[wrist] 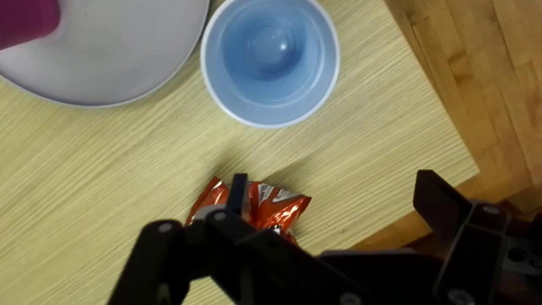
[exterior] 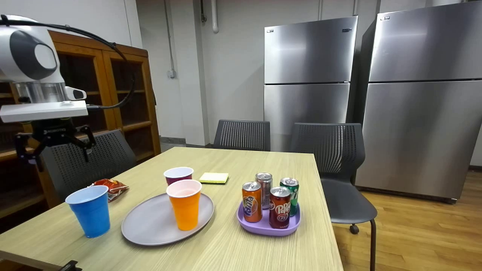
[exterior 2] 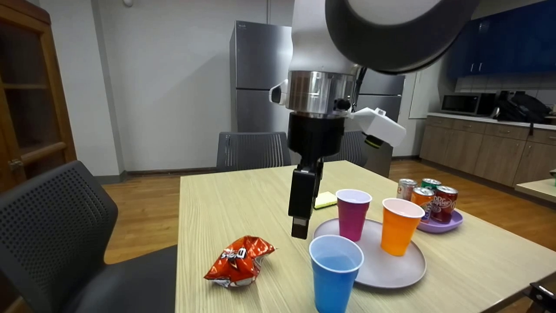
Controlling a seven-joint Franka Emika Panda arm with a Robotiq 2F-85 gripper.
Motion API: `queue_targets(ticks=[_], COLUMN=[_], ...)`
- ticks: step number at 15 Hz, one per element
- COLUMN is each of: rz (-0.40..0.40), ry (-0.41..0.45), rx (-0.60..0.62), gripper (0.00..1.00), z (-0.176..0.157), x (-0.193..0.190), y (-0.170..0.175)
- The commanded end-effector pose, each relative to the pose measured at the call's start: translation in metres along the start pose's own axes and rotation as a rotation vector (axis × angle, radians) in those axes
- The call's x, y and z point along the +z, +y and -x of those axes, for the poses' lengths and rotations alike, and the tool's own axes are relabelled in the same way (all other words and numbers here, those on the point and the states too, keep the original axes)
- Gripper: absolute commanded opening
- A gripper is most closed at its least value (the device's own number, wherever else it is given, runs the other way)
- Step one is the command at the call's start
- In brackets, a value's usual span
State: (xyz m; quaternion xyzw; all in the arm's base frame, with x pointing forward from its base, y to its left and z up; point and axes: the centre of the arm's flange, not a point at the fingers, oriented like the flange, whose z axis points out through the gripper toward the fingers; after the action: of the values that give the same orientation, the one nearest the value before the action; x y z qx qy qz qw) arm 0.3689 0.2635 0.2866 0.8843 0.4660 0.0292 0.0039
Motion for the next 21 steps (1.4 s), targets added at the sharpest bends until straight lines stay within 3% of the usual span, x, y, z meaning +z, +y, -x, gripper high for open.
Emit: queue_targets(ticks=[1,8,21], rz=[0.013,-0.005,0.023], ry=[-0.035,-0.129,-0.064], rx=[-0.072,-0.084,-0.06], gripper=[1.0,1.0,1.0], z=[0.023,0.057,0.045], x=[0.008,0.045,0.07], y=[-0.032,-0.048,-0.033])
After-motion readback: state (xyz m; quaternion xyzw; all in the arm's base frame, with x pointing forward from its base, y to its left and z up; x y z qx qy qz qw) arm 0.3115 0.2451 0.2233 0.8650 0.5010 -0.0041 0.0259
